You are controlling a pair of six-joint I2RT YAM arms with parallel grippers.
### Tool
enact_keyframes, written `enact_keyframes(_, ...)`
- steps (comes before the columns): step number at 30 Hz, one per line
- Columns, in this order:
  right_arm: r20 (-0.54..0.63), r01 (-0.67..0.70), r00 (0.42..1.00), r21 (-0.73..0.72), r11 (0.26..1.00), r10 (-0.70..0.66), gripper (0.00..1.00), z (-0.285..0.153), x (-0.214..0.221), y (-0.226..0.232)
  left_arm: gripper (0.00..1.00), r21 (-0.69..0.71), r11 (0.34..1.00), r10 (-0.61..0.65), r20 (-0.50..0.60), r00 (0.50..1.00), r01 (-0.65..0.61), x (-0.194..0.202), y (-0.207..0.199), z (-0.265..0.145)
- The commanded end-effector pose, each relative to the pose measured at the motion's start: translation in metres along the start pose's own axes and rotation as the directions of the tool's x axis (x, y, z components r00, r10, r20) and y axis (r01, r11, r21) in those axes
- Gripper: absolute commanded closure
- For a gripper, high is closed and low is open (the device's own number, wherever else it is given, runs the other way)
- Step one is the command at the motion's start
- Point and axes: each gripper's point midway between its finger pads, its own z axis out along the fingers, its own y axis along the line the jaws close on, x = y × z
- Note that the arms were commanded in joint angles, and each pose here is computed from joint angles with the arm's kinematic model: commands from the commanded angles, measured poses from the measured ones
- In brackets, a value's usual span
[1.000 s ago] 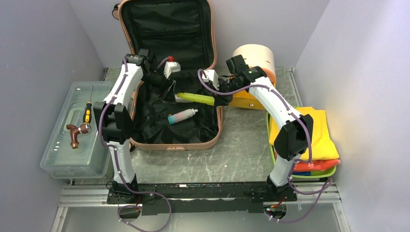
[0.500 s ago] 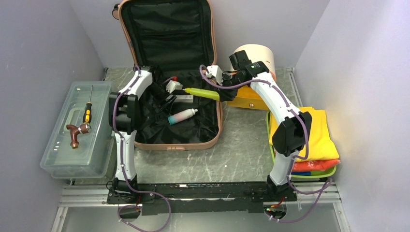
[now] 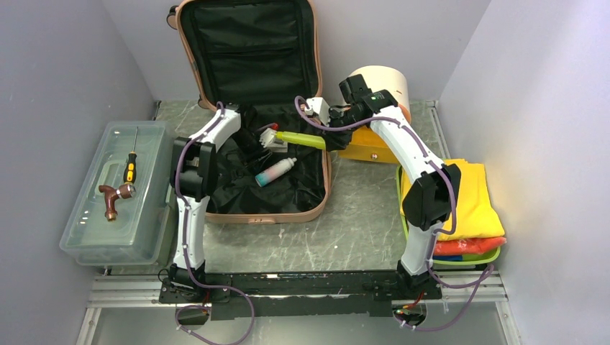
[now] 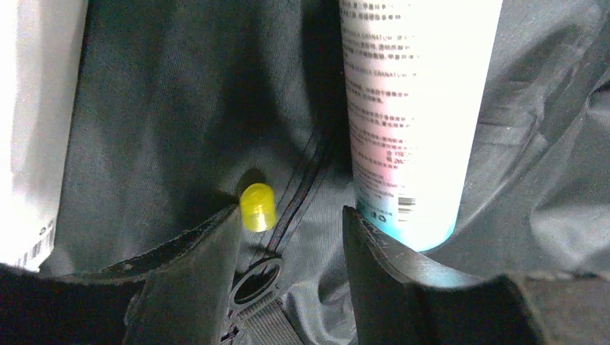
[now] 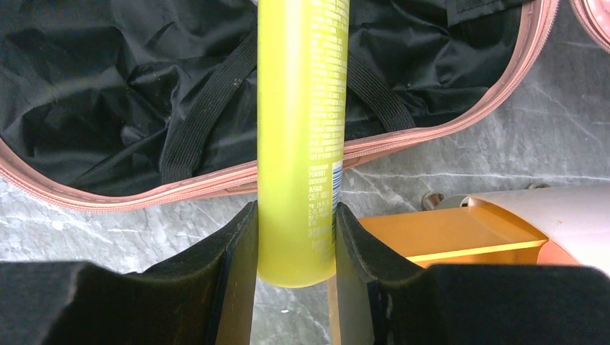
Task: Open, take out, and arrange the luggage
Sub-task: Pick up the makeup from the opened luggage.
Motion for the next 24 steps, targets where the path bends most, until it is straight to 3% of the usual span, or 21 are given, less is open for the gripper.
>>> enact_keyframes(1,0.074,0.054,0.996,0.032,0.998,-0.056,1.00,-0.015,-0.027,-0.007,0.41,0.045,0.998,0.038,0.047,0.998,-0.041,-0.019,-0.032,-0.016)
enact_keyframes(15,0.085,0.059,0.994,0.035,0.998,-0.062,1.00,-0.020,-0.030,-0.005,0.48,-0.025,1.000,0.005,0.027,1.000,-0.004,-0.018,-0.014,-0.011)
enact_keyframes(24,0.097,0.063,0.993,0.036,0.997,-0.067,1.00,-0.022,-0.034,-0.005,0.71,0.000,1.000,0.007,0.014,1.000,-0.007,-0.019,-0.013,0.002)
